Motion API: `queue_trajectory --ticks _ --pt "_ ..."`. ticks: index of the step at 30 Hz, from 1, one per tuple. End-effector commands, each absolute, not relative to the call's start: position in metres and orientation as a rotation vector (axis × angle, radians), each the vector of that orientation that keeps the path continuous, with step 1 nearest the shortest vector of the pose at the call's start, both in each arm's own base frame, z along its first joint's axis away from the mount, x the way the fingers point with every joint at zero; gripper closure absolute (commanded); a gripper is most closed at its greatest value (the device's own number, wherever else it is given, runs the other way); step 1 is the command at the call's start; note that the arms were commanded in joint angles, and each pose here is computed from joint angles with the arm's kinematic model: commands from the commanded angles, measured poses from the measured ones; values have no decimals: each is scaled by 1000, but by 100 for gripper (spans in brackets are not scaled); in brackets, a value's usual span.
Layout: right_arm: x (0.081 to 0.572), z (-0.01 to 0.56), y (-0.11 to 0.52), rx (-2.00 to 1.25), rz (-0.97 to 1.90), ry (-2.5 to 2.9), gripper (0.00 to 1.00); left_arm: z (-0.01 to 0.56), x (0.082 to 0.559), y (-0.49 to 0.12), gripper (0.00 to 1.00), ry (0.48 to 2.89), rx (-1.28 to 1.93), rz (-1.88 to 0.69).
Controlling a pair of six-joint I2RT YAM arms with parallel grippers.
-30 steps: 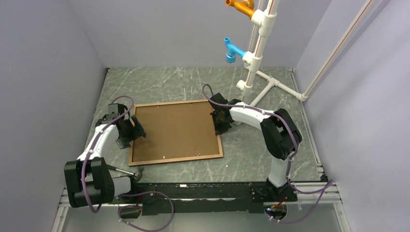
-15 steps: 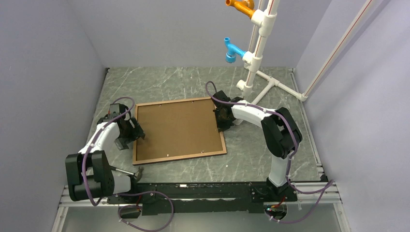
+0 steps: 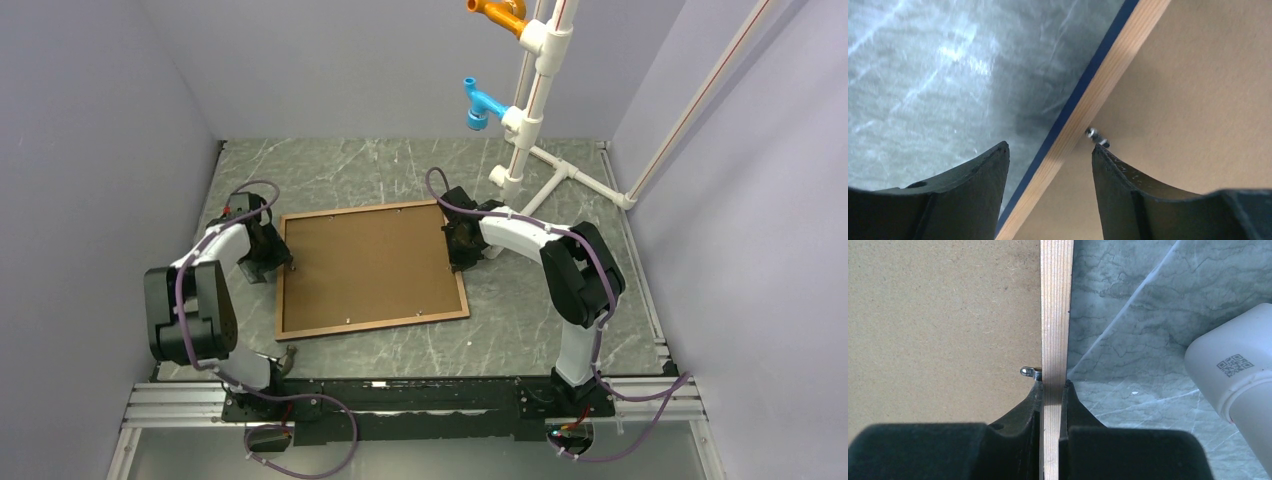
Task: Put the photo into the frame
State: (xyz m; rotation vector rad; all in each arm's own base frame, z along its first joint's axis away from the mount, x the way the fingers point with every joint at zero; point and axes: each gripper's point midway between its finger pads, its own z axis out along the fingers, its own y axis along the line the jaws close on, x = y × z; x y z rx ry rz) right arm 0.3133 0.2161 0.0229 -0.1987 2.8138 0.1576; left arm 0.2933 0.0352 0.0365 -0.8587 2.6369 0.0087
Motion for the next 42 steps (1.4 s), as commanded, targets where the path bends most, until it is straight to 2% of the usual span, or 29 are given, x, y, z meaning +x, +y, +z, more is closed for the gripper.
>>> queue_trajectory --ticks 1,6,11,15,18,27,34,42 --pt "337 32 213 -139 122 2747 92 37 318 48 36 2608 -853 62" --pt "338 33 214 -145 121 2750 92 27 324 47 38 2628 -848 50" --pt "339 31 214 -148 122 2756 92 24 327 44 35 2636 -823 47" --pt "338 29 216 -152 134 2762 92 22 332 37 29 2660 -776 58" --pt "337 27 216 -155 132 2770 92 20 336 33 29 2694 -731 99" --pt "334 22 214 -156 124 2778 92 3 305 26 45 2768 -721 166" --pt "333 20 214 -158 130 2785 92 -2 285 24 49 2777 -750 161" --pt "332 19 216 -151 146 2788 92 9 270 16 47 2763 -751 114"
